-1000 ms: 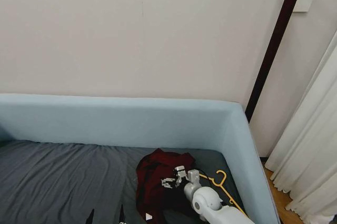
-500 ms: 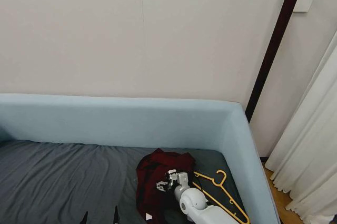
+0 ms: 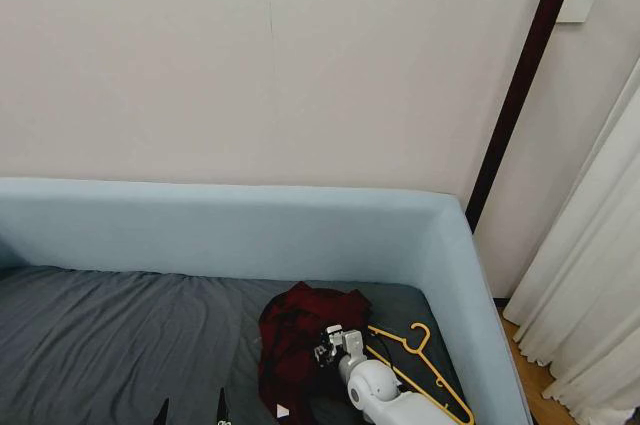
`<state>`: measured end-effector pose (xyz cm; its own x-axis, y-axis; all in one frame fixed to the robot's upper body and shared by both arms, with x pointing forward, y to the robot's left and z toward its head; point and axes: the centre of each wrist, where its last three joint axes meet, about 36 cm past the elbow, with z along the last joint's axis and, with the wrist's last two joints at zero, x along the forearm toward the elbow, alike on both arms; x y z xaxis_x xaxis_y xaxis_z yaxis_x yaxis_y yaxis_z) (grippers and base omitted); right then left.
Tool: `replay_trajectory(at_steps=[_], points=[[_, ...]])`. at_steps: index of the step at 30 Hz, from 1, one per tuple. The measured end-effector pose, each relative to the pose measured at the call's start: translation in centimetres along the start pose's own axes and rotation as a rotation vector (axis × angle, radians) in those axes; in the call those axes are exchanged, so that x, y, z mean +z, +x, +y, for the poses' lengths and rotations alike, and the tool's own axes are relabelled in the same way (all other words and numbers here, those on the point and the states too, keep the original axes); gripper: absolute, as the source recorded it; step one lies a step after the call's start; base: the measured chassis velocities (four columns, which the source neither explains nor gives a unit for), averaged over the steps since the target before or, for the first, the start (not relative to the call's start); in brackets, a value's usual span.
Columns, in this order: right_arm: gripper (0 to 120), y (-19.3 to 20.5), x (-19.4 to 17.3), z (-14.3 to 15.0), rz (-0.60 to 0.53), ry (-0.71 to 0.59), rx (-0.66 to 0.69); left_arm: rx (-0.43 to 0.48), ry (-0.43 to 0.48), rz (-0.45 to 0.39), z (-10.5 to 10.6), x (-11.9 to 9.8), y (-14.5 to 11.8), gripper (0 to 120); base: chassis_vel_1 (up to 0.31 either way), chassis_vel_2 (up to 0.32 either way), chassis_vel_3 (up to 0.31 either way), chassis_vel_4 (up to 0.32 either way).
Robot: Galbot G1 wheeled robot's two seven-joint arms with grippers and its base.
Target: Pick up the clothes from the sofa and hang them on the clothes hanger.
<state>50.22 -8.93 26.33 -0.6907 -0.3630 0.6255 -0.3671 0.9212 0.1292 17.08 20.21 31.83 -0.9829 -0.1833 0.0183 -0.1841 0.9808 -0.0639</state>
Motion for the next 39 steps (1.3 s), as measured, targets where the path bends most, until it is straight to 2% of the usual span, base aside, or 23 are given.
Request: replay_trajectory(at_steps=[5,10,16,20,23,31,32,35,36,39], points=[[0,0.3,-0.4,-0.3,-0.013,0.008,-0.002,-0.002,0.003,0.001,-0.1,0.1,0.0,100,0.000,0.000,0.000,0.000],[0,0.7,-0.7,-0.5,-0.032,0.020,0.003,-0.002,0.004,0.000,-0.1,0.1,-0.1,100,0.000,0.000,0.000,0.000],[0,3.4,-1.9,-1.7,-0.120,0.070,-0.008,-0.013,0.020,-0.004,-0.1,0.1,-0.3,100,0.000,0.000,0.000,0.000],[0,5.6,-4.1,-1.9,-0.163,0.042,-0.067,-0.019,0.027,-0.010,-0.1,0.2,-0.7,100,0.000,0.000,0.000,0.000],[0,7.0,-7.0,-1.7,-0.220,0.030,-0.108,-0.029,0.040,-0.012,-0.2,0.1,-0.9,100,0.000,0.000,0.000,0.000],[0,9.4,-14.3,-0.3,-0.369,0.090,-0.216,-0.054,0.061,-0.017,-0.2,-0.1,-1.2,100,0.000,0.000,0.000,0.000],[0,9.4,-14.3,-0.3,-0.369,0.090,-0.216,-0.054,0.061,-0.017,-0.2,-0.1,-1.2,100,0.000,0.000,0.000,0.000],[0,10.1,-17.3,0.7,-0.415,0.124,-0.258,-0.068,0.068,-0.021,-0.2,-0.2,-1.4,100,0.000,0.000,0.000,0.000],[0,10.1,-17.3,0.7,-0.415,0.124,-0.258,-0.068,0.068,-0.021,-0.2,-0.2,-1.4,100,0.000,0.000,0.000,0.000],[0,10.7,-20.9,3.0,-0.466,0.181,-0.332,-0.093,0.079,-0.026,-0.1,-0.4,-1.5,100,0.000,0.000,0.000,0.000]])
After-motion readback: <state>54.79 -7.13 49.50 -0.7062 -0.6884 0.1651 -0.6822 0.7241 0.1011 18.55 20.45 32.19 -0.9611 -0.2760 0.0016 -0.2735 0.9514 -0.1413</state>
